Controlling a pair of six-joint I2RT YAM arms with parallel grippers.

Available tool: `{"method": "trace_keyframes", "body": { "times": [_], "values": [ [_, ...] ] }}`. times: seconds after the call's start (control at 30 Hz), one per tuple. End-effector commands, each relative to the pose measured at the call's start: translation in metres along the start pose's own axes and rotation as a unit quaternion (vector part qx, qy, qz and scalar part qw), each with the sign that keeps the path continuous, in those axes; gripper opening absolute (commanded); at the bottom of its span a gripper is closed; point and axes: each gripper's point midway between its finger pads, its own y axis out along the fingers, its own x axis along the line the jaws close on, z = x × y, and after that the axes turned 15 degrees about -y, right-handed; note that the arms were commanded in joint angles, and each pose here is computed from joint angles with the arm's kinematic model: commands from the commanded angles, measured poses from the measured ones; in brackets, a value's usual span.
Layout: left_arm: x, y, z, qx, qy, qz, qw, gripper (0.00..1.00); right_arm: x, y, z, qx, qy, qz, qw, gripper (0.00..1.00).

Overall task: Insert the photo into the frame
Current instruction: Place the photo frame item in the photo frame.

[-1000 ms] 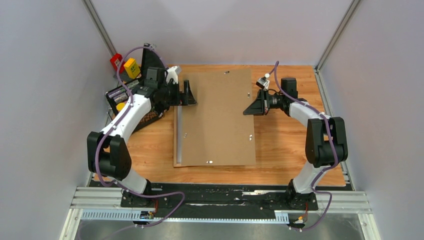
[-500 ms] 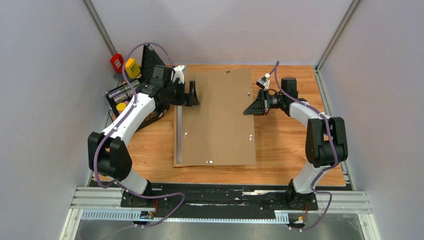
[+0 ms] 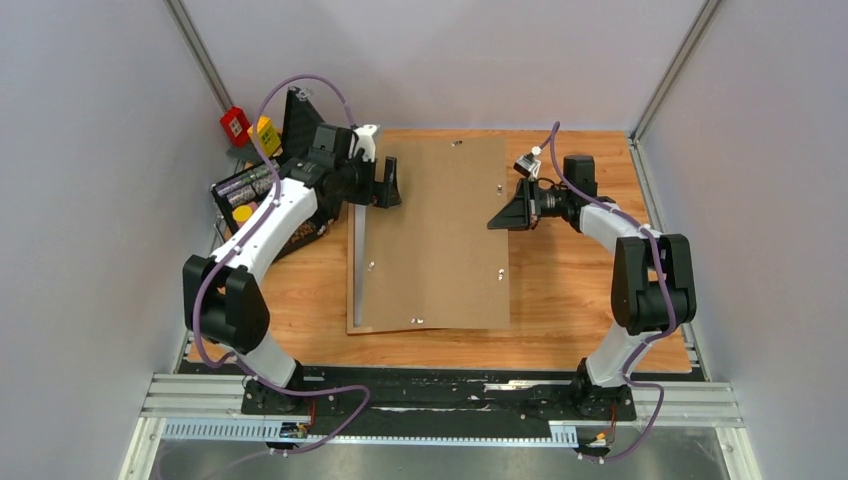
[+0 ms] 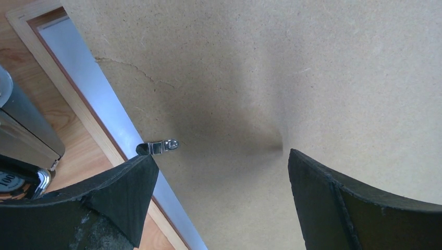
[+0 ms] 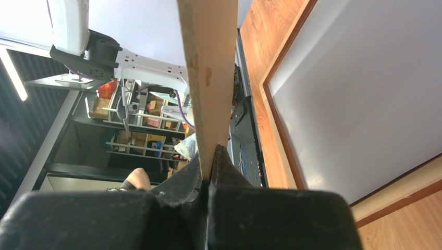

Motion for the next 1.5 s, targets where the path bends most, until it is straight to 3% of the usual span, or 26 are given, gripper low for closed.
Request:
{"method": "trace_keyframes", "body": {
  "times": [0.0,0.6,0.93,1.23,1.47],
  "values": [
    [-0.012,0.000,-0.021,-0.031,0.040,0.007,0.999,1.00,0.020,-0.002,0.001,0.014,-0.028,-0.049,0.998,0.00],
    [-0.009,0.014,-0.044,-0.065,0.090,-0.024,0.994,1.00,0.017,-0.001,0.005,0.017,-0.022,-0.055,0.998,0.00],
    [-0.016,0.020,-0.040,-0.057,0.093,-0.021,0.994,1.00,0.018,-0.001,0.005,0.018,-0.022,-0.058,0.998,0.00],
    [0.004,0.001,-0.054,-0.087,0.092,-0.094,0.988,1.00,0.010,-0.003,0.004,0.010,-0.018,-0.041,0.999,0.00],
    [0.008,-0.015,-0.050,-0.091,0.103,-0.106,0.985,1.00,0.008,-0.004,0.003,0.008,-0.013,-0.038,0.999,0.00]
  ]
}}
